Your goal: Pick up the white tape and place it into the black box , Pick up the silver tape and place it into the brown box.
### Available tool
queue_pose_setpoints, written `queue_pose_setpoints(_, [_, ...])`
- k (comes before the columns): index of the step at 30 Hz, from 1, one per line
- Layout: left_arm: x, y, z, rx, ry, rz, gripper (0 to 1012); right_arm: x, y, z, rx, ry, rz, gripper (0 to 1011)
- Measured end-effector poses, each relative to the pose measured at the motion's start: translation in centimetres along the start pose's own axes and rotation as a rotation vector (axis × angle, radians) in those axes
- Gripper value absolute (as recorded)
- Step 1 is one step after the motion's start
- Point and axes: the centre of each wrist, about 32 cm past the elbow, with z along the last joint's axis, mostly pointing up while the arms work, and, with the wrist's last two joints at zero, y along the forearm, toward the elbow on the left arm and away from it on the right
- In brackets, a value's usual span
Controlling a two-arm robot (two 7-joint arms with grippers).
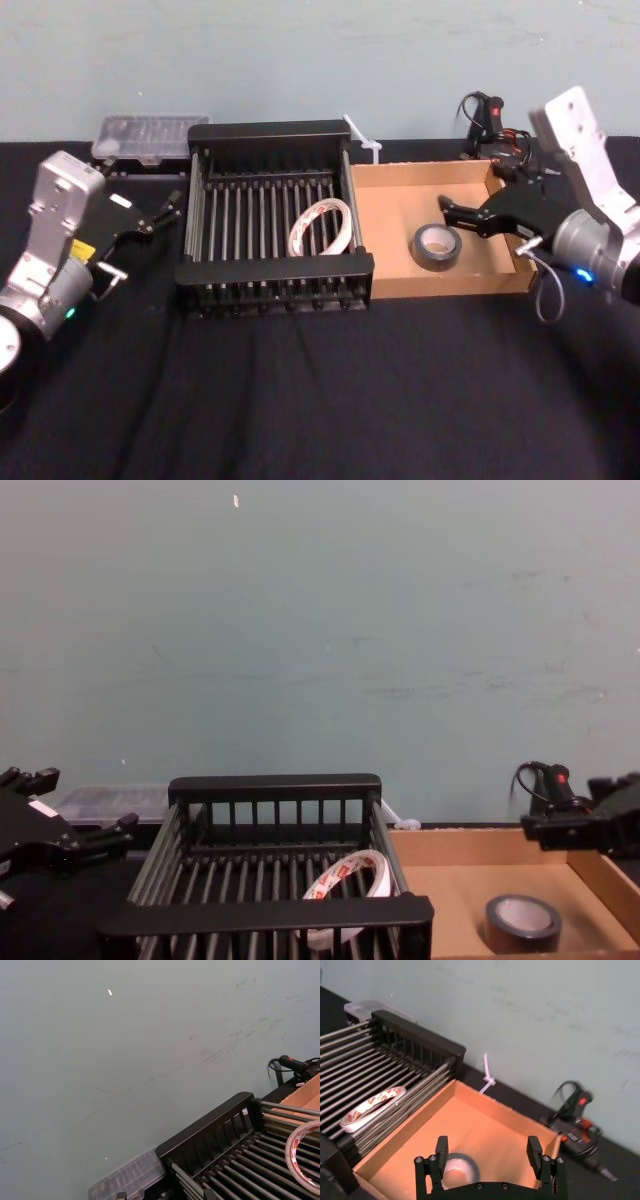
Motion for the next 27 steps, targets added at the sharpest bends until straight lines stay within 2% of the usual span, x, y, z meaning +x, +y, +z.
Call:
queue_pose_setpoints(8, [0.00, 0.0, 0.0, 0.000, 0.000, 0.000, 1001, -0.77, -1.8, -1.7, 0.089, -0.088, -0.078, 1002])
queue_pose_setpoints(12, [0.00, 0.0, 0.0, 0.000, 0.000, 0.000, 1001, -1.66, -2.8, -3.6, 0.148, -0.118, -0.123, 1002])
queue_pose_setpoints(14, [0.00, 0.0, 0.0, 0.000, 0.000, 0.000, 1001, -2.01, -3.0, -4.3, 0.158, -0.121, -0.133, 1002])
queue_pose_setpoints(16, [0.00, 0.0, 0.0, 0.000, 0.000, 0.000, 1001, -2.31, -3.2, -4.9, 0.161, -0.123, -0.142, 1002])
queue_pose_setpoints(18, [0.00, 0.0, 0.0, 0.000, 0.000, 0.000, 1001, -2.83, -3.5, -6.0, 0.152, -0.125, -0.156, 1002])
queue_pose_setpoints(24, [0.00, 0.0, 0.0, 0.000, 0.000, 0.000, 1001, -3.39, -3.8, -7.5, 0.134, -0.119, -0.186, 1002])
queue_pose_setpoints(27, [0.00, 0.0, 0.0, 0.000, 0.000, 0.000, 1001, -3.48, -3.8, -7.8, 0.132, -0.117, -0.196, 1002])
